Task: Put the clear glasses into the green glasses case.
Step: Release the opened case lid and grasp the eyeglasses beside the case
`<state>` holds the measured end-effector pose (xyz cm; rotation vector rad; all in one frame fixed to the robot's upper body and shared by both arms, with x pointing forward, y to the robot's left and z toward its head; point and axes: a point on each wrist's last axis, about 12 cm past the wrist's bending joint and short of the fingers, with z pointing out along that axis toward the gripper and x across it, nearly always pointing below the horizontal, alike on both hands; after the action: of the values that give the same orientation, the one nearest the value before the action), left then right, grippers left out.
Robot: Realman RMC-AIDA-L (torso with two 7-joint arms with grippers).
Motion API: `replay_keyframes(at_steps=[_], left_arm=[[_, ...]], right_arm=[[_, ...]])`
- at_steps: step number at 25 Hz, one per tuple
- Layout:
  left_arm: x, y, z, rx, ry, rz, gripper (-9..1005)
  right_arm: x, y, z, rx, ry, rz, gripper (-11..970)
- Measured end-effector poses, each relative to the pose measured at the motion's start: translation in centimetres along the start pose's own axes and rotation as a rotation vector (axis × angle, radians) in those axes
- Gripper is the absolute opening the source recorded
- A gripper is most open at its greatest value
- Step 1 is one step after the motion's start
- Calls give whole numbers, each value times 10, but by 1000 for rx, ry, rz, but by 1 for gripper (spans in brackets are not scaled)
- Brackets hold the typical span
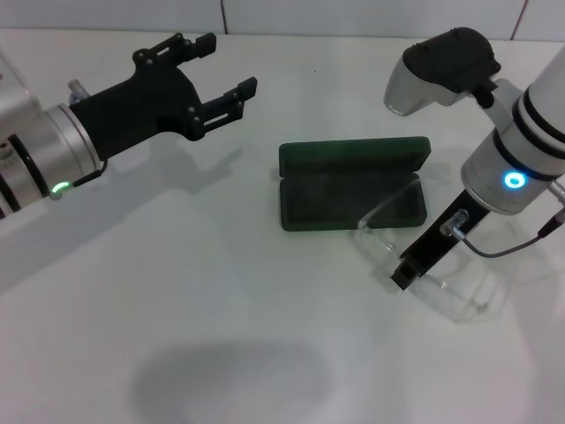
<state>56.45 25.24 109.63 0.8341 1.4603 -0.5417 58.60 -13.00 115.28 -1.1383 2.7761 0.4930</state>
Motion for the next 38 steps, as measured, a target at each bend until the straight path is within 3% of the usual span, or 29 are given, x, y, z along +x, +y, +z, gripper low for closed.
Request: replay_keyframes(at_steps=[12,18,32,38], left_arm=[[-1,0,-5,-9,-25,-14,757],[-4,1,-13,-23,-75,-42,756],[3,1,-22,-89,-128,-164,757],[6,6,-20,-145,-163,-259,756]], right_arm=[[5,-2,-12,-16,-59,-30,150],[20,-10,-26,-40,-150,-48,147],[86,-28,-49,-263,-429,-222,151],[94,-37,-55,-278,-475,-235,150]])
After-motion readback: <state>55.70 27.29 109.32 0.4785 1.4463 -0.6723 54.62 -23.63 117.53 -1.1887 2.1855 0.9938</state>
